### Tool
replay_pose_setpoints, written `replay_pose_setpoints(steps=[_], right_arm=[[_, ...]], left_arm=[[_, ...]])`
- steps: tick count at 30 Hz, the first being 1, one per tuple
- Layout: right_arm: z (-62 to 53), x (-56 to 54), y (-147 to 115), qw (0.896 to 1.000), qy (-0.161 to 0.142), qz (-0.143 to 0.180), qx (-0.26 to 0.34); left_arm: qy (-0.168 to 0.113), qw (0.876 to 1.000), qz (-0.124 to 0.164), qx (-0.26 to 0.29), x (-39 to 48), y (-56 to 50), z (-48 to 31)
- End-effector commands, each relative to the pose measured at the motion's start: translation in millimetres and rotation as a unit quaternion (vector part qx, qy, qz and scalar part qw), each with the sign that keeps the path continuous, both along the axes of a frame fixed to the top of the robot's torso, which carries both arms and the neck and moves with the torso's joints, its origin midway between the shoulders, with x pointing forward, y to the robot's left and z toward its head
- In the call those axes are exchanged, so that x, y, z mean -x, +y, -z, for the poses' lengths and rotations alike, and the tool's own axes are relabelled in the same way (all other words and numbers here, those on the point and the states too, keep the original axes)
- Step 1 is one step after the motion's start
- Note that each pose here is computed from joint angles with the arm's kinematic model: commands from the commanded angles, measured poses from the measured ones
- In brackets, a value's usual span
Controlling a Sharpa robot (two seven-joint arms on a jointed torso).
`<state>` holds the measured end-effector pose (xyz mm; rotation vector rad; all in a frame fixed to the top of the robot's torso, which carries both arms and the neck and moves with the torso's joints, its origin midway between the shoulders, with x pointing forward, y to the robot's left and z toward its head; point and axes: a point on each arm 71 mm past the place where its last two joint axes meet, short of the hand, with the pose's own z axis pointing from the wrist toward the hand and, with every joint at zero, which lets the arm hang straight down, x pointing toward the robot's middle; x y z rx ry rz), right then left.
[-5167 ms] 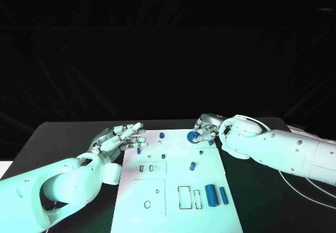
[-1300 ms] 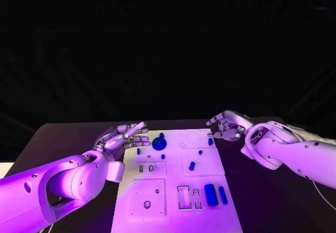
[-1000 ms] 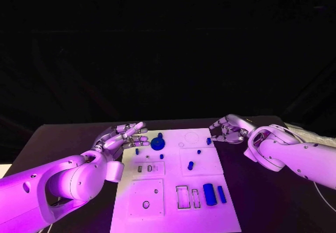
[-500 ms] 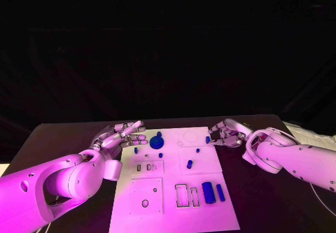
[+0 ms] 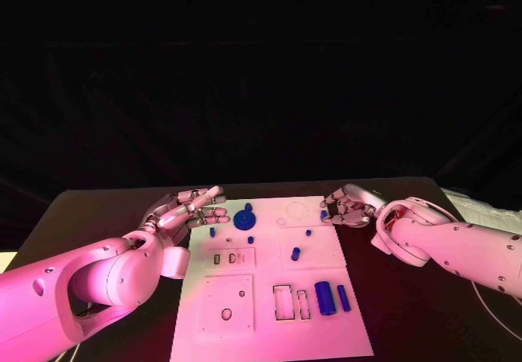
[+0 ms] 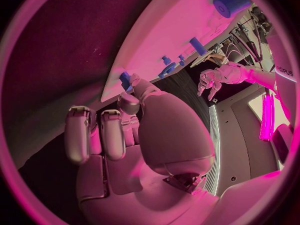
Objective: Assemble the parts on the task board
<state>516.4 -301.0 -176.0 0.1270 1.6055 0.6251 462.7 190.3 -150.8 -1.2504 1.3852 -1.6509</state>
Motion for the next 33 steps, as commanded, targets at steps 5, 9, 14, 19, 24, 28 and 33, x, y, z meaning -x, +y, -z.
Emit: replay_pose_setpoints(steps=[5, 9, 14, 19, 24, 28, 33], right_arm=[[4.0, -1.6, 1.3, 1.000, 0.016, -0.002, 0.002], [4.4, -1.7, 1.3, 1.000, 0.017, -0.002, 0.004], [5.1, -1.5, 2.1, 1.000, 0.018, -0.004, 0.006], [5.9, -1.5, 4.0, 1.000, 0.019, -0.006, 0.007], [6.9, -2.0, 4.8, 1.000, 0.020, -0.007, 0.009], [7.5, -2.2, 5.1, 1.000, 0.018, -0.008, 0.015], [8.0, -2.5, 5.3, 1.000, 0.013, -0.007, 0.024]], left_arm=[[-0.002, 1.000, 0.008, 0.006, 0.0, -1.4, -0.9], [-0.002, 1.000, 0.008, 0.006, -0.1, -1.2, -0.8], [-0.002, 1.000, 0.008, 0.005, -0.1, -1.2, -0.8], [-0.002, 1.000, 0.008, 0.005, 0.0, -1.2, -0.8], [-0.001, 1.000, 0.008, 0.005, 0.0, -1.3, -0.7], [-0.001, 1.000, 0.008, 0.005, 0.0, -1.1, -0.7], [-0.001, 1.000, 0.007, 0.005, 0.2, -0.8, -0.8]])
